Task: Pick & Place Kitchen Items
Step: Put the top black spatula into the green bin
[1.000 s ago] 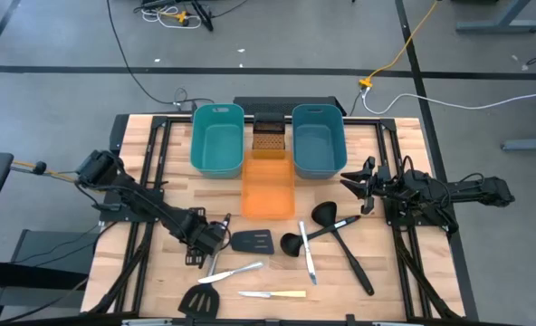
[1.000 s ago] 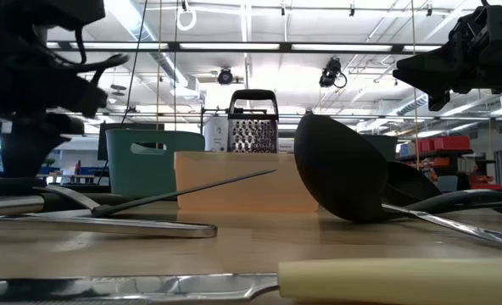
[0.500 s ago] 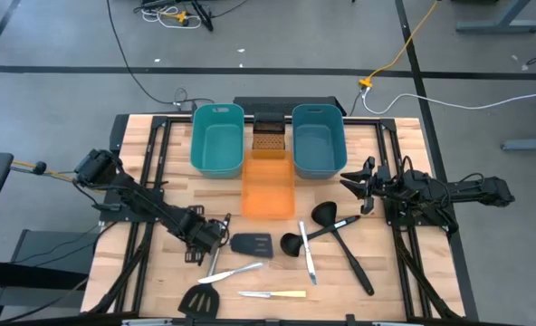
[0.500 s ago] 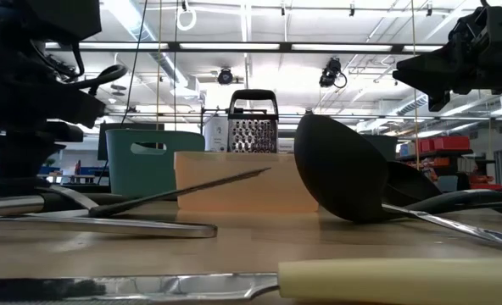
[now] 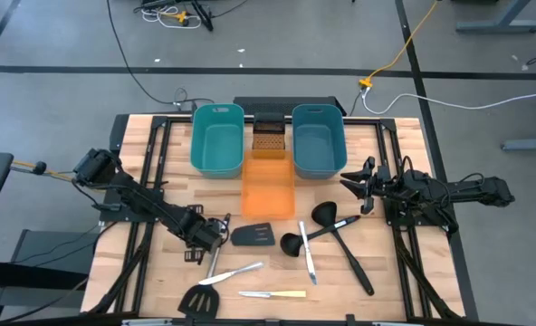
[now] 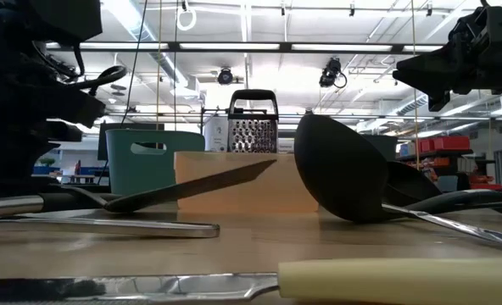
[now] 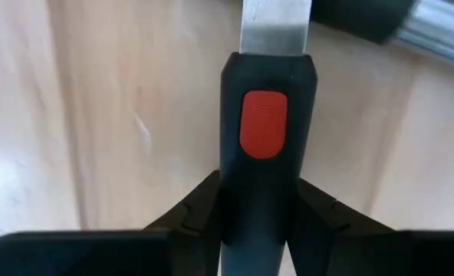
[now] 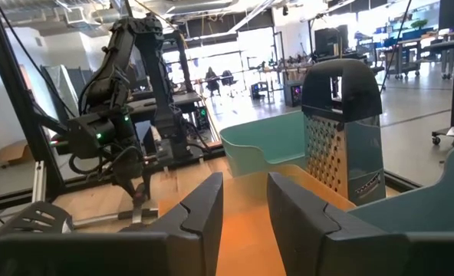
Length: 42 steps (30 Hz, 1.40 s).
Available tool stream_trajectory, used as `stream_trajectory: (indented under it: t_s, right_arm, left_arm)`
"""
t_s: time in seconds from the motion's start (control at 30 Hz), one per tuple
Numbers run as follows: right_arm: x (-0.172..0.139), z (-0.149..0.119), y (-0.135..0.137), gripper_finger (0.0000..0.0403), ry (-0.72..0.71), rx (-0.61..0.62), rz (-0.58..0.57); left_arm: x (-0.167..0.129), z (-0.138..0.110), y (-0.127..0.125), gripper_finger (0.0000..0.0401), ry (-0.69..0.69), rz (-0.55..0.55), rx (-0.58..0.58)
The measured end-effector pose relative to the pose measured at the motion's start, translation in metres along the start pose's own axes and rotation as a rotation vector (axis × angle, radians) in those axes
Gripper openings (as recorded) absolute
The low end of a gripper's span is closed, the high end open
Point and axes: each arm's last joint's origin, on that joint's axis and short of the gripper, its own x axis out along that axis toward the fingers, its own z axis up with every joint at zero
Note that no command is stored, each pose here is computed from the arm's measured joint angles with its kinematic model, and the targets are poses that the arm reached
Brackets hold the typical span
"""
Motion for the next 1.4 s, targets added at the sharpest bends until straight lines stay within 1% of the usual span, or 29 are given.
stream_trajectory:
  t_s: [0.13, 0.27, 0.47, 0.67, 0.93, 1.13, 1.3, 1.4]
  right_arm:
    - [0.000, 0.000, 0.000, 0.0114, 0.000, 0.000, 0.000]
    - [0.000, 0.000, 0.000, 0.0114, 0.000, 0.000, 0.000]
    - [0.000, 0.000, 0.000, 0.0114, 0.000, -0.012, 0.000]
    - [0.000, 0.000, 0.000, 0.0114, 0.000, -0.013, 0.000]
    - [0.000, 0.000, 0.000, 0.0114, 0.000, -0.013, 0.000]
    - [0.000, 0.000, 0.000, 0.0114, 0.000, -0.013, 0.000]
    - [0.000, 0.000, 0.000, 0.0114, -0.001, -0.013, 0.000]
    - [0.000, 0.000, 0.000, 0.0114, -0.001, -0.013, 0.000]
  left_arm:
    - [-0.012, -0.003, 0.002, 0.0111, -0.038, -0.019, -0.014]
    - [-0.023, -0.007, 0.006, 0.0111, -0.073, 0.001, -0.044]
    - [-0.041, -0.015, 0.009, 0.0111, -0.141, 0.004, -0.038]
    - [-0.059, -0.024, 0.016, 0.0111, -0.202, 0.014, -0.069]
    - [-0.075, -0.035, 0.025, 0.0111, -0.250, 0.008, -0.094]
    - [-0.089, -0.044, 0.034, 0.0111, -0.328, 0.013, -0.107]
    - [-0.097, -0.052, 0.044, 0.0111, -0.343, 0.044, -0.129]
    - [-0.107, -0.054, 0.049, 0.0111, -0.339, 0.067, -0.140]
